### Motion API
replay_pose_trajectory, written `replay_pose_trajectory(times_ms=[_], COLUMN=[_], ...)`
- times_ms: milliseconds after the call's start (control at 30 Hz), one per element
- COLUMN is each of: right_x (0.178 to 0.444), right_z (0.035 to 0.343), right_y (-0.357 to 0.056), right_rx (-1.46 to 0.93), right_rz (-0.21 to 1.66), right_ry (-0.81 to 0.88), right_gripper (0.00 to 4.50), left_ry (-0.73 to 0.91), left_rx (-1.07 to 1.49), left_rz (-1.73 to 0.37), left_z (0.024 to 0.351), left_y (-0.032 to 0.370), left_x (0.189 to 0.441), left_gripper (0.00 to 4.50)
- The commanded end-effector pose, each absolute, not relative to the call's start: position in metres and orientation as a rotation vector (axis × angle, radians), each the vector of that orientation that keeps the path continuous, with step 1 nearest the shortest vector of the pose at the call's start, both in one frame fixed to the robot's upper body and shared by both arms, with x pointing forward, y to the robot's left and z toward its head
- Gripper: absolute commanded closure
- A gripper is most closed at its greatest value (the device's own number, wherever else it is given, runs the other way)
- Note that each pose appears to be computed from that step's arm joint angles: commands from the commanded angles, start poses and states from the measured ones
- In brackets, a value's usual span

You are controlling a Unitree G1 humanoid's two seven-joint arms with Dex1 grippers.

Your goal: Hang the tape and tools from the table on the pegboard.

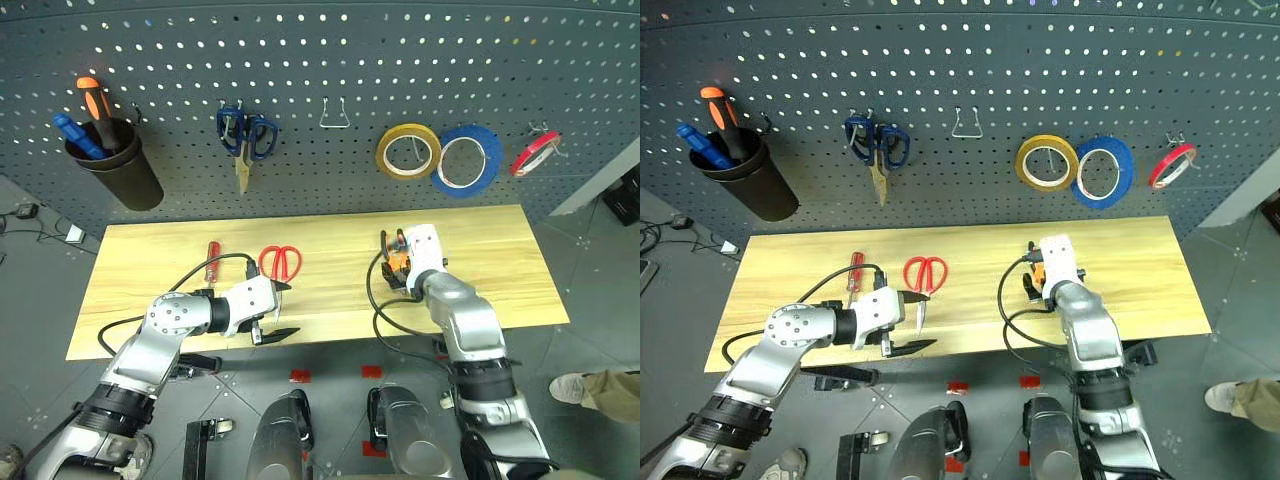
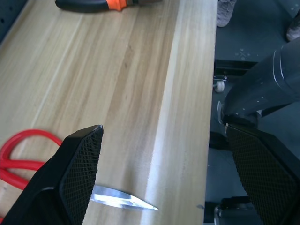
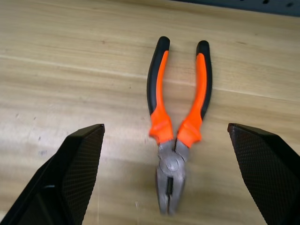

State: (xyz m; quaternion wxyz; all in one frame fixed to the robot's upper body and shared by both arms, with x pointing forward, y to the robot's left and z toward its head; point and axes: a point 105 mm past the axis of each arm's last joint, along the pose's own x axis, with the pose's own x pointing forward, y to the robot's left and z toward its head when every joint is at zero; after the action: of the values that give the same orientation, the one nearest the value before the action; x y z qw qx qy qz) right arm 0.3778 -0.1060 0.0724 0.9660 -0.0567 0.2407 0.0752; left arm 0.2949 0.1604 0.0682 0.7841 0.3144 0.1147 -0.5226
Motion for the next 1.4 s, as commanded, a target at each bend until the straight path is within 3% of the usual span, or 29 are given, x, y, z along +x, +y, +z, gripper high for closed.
replay_pose_trajectory(times_ms=[33, 533, 667, 767, 900, 1033, 1167, 1400], right_x=[0.386, 0.416, 0.42, 0.421, 0.42, 0.409, 0.362, 0.315], right_z=[0.068, 0.045, 0.045, 0.041, 0.045, 0.077, 0.101, 0.204], right_y=[-0.108, -0.1, -0.104, -0.106, -0.102, -0.079, -0.044, -0.018], right_rx=[-0.073, -0.079, -0.081, -0.095, -0.101, -0.181, -0.202, -0.107], right_rz=[0.121, 0.126, 0.119, 0.117, 0.137, 0.259, 0.374, 0.394], right_ry=[0.521, 0.616, 0.623, 0.625, 0.597, 0.379, 0.211, -0.287], right_gripper=[0.02, 0.02, 0.89, 1.99, 2.14, 2.14, 2.14, 2.14], left_ry=[0.192, 0.181, 0.174, 0.171, 0.165, 0.1, 0.017, -0.1], left_rx=[0.699, 0.69, 0.687, 0.684, 0.668, 0.582, 0.453, 0.274], left_rz=[-1.13, -1.132, -1.133, -1.132, -1.118, -1.032, -0.917, -0.712], left_z=[0.079, 0.08, 0.08, 0.08, 0.08, 0.091, 0.105, 0.139], left_y=[0.155, 0.15, 0.149, 0.148, 0.149, 0.15, 0.158, 0.173], left_x=[0.293, 0.297, 0.298, 0.298, 0.298, 0.301, 0.296, 0.292], left_gripper=[0.1, 0.1, 0.1, 0.1, 0.1, 0.1, 0.1, 0.1])
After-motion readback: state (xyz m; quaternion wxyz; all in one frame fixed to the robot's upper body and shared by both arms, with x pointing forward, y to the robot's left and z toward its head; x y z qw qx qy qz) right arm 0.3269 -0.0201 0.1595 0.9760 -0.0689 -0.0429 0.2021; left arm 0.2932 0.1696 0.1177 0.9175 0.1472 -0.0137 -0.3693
